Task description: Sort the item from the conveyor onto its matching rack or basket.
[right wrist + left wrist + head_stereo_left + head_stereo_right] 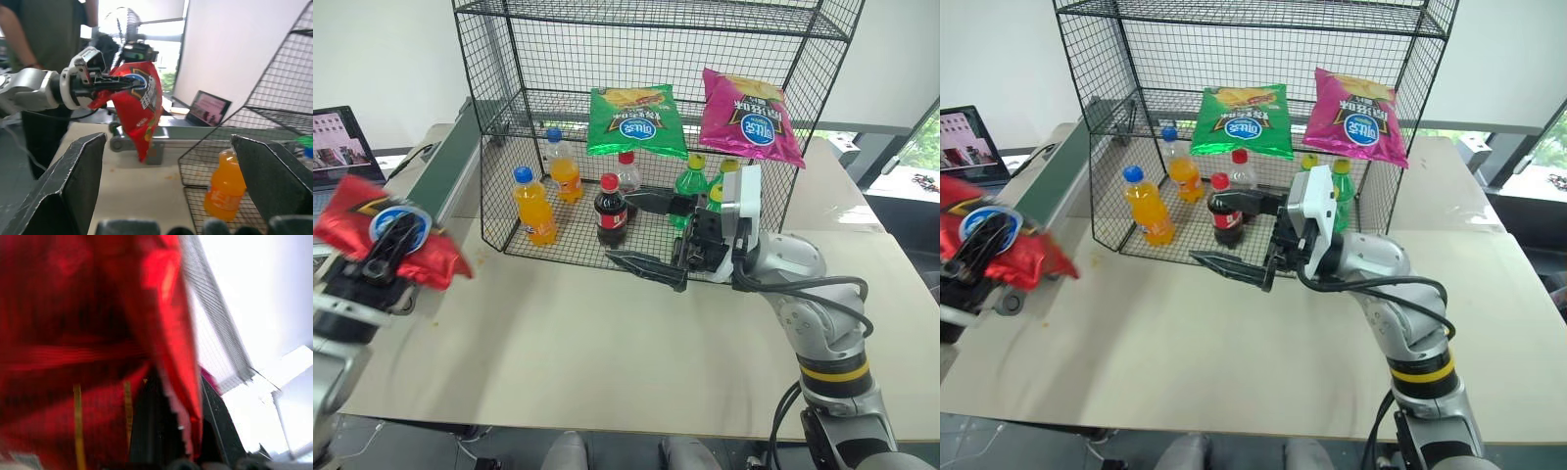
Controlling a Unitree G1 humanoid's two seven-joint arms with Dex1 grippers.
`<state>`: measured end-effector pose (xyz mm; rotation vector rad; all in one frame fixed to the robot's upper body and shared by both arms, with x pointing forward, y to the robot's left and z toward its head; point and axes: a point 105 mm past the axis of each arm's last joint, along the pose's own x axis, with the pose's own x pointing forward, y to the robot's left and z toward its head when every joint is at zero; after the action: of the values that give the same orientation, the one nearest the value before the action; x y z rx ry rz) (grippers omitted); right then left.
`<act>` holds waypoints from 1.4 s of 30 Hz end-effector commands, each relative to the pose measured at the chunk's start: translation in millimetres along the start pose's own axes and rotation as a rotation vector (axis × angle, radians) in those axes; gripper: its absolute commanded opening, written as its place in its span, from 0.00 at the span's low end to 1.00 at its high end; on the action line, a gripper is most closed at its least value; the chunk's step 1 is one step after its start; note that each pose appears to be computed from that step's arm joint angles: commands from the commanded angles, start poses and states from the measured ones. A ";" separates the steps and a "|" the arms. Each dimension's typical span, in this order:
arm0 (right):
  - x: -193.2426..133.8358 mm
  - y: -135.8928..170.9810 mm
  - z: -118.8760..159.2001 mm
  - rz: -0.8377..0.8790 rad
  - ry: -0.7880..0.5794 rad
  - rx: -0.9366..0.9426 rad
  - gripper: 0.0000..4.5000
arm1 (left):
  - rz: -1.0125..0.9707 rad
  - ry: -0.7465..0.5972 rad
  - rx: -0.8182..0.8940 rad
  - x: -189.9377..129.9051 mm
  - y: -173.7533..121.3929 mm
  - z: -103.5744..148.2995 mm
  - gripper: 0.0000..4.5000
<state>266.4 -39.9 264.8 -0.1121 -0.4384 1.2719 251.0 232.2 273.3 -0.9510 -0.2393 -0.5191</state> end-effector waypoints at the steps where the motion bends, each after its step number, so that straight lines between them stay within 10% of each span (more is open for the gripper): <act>1: -0.8 -3.9 22.6 -0.073 -0.063 -0.089 1.00 | -0.143 0.006 -0.027 30.6 -33.9 -2.9 0.02; 7: 0.3 -21.7 46.8 -0.254 -0.151 -0.185 1.00 | -0.289 0.027 -0.138 87.0 -55.3 8.2 0.02; 18: -6.9 -19.3 45.1 -0.352 -0.119 -0.209 1.00 | -0.101 -0.072 -0.375 128.5 33.4 1.9 0.02; 34: -5.8 -17.0 44.8 -0.352 -0.105 -0.223 1.00 | -0.388 -0.029 -0.430 159.8 -37.3 1.5 0.02; 42: -4.0 -18.4 45.7 -0.360 -0.114 -0.219 1.00 | -0.318 -0.059 -0.469 165.5 -1.4 -5.2 0.02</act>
<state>273.7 -57.9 298.8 -0.1244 -0.6019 0.8772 393.0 171.3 337.9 -1.4100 -0.3069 -0.8583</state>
